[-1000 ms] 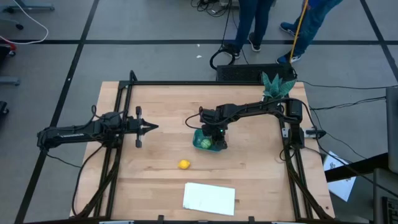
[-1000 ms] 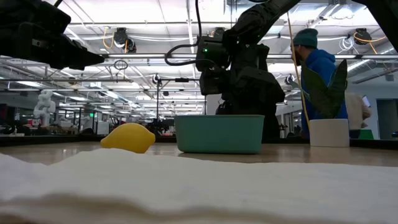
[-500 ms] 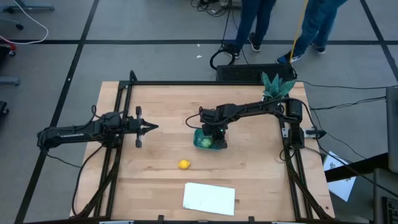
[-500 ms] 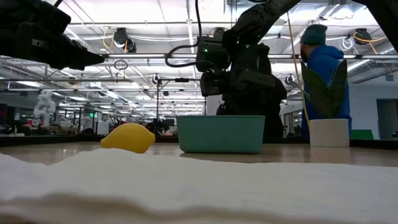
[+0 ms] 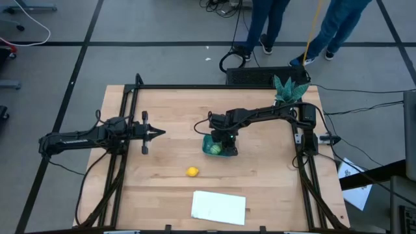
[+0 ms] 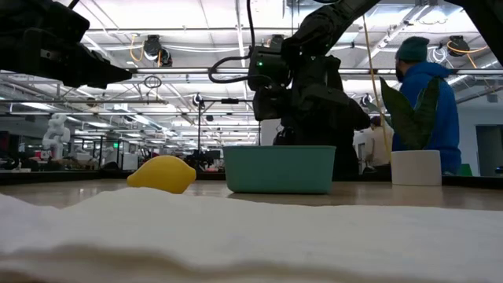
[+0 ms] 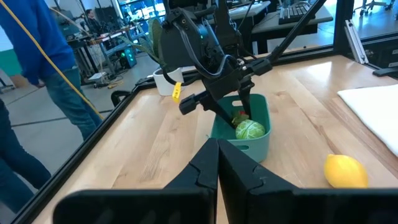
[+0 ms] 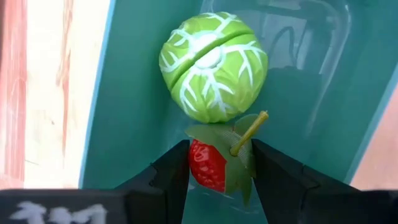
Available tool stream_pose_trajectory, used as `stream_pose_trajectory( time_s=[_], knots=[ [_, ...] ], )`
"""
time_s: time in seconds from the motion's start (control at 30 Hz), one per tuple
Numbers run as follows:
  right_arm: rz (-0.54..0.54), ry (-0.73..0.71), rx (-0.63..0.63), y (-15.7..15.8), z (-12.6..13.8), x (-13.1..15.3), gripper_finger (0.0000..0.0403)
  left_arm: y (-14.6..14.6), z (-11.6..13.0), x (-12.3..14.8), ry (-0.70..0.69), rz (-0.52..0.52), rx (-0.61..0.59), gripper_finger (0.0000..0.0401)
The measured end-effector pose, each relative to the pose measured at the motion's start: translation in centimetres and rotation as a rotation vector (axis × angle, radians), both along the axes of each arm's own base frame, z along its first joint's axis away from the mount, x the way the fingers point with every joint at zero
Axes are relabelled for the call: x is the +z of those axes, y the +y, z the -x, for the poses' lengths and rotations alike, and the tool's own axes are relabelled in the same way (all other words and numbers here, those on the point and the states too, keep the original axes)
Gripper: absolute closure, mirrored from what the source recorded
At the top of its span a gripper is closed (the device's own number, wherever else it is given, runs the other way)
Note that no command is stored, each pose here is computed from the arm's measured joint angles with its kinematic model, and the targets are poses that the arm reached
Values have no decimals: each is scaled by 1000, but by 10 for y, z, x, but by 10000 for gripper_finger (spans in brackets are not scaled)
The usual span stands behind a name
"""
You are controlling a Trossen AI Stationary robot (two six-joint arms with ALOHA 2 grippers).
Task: Pick and placing Produce into tupperware
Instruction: Put the red strawberry into the blue bin
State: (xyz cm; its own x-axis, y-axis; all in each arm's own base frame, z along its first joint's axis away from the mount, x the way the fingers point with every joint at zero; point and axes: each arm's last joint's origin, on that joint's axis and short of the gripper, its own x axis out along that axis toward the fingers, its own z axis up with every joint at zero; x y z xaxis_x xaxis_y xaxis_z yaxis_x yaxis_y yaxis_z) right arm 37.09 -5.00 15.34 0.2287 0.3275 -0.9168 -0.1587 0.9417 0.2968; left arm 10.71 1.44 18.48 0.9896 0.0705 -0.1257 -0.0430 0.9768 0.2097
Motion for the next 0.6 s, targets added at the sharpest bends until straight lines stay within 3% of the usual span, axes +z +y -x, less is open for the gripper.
stream_pose_trajectory(
  time_s=[0.43, 0.6],
  knots=[
    [14, -16, 11, 0, -1, 0, 251, 0, 0, 0, 0, 0, 1, 391],
    [107, 33, 12, 0, 2, -1, 251, 0, 0, 0, 0, 0, 0, 391]
  ],
)
